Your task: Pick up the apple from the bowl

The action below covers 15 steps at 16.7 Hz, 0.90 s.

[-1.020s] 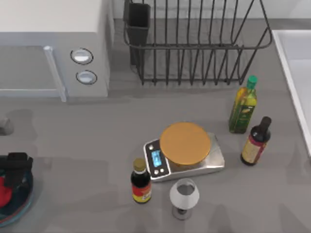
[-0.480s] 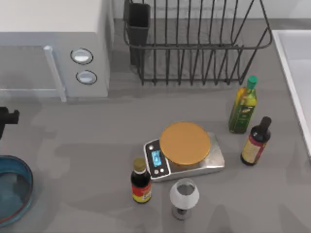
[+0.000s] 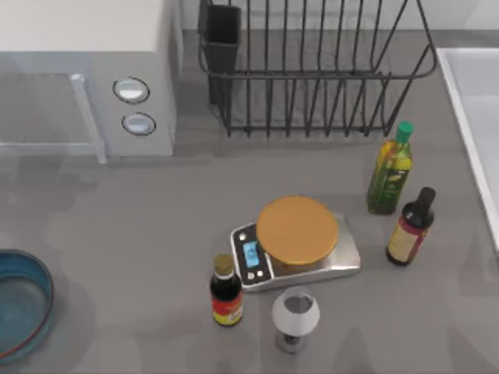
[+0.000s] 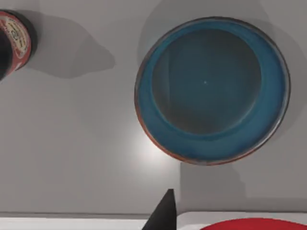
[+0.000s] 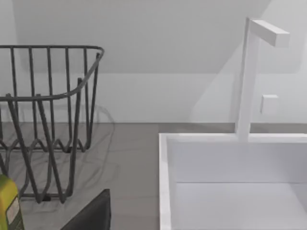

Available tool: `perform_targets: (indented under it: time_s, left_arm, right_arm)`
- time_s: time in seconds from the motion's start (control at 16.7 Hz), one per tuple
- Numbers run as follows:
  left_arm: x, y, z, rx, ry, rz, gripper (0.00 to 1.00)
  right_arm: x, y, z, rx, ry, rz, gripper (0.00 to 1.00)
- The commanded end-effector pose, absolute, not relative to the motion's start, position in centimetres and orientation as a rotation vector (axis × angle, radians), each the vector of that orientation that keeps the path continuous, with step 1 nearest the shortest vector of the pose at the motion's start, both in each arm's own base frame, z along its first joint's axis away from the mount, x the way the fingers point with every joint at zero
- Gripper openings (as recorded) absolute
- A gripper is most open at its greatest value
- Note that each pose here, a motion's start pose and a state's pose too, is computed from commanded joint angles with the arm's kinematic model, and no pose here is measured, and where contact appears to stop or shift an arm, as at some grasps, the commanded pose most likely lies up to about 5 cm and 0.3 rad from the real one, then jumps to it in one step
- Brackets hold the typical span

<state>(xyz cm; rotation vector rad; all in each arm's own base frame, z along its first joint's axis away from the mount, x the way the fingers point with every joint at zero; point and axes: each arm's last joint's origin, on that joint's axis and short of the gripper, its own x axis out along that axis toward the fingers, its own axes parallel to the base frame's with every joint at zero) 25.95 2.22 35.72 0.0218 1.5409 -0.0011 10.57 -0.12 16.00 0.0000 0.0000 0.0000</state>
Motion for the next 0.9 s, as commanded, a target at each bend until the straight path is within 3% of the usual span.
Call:
perform_targets:
  time_s: [0.18, 0.54, 0.72, 0.9]
  left_arm:
    - [24.9, 2.1, 37.5, 0.022, 1.526, 0.000, 0.00]
    - [25.5, 1.9, 37.3, 0.020, 1.527, 0.002, 0.00]
    - [28.6, -0.7, 36.3, 0.014, 1.529, -0.003, 0.00]
    - [33.1, -7.0, 33.0, 0.017, 1.563, -0.011, 0.00]
  right_arm:
    - [10.6, -0.1, 16.0, 0.000, 0.000, 0.000, 1.00]
    - [10.6, -0.1, 16.0, 0.000, 0.000, 0.000, 1.00]
    - [10.6, -0.1, 16.0, 0.000, 0.000, 0.000, 1.00]
    - [10.6, -0.1, 16.0, 0.000, 0.000, 0.000, 1.00]
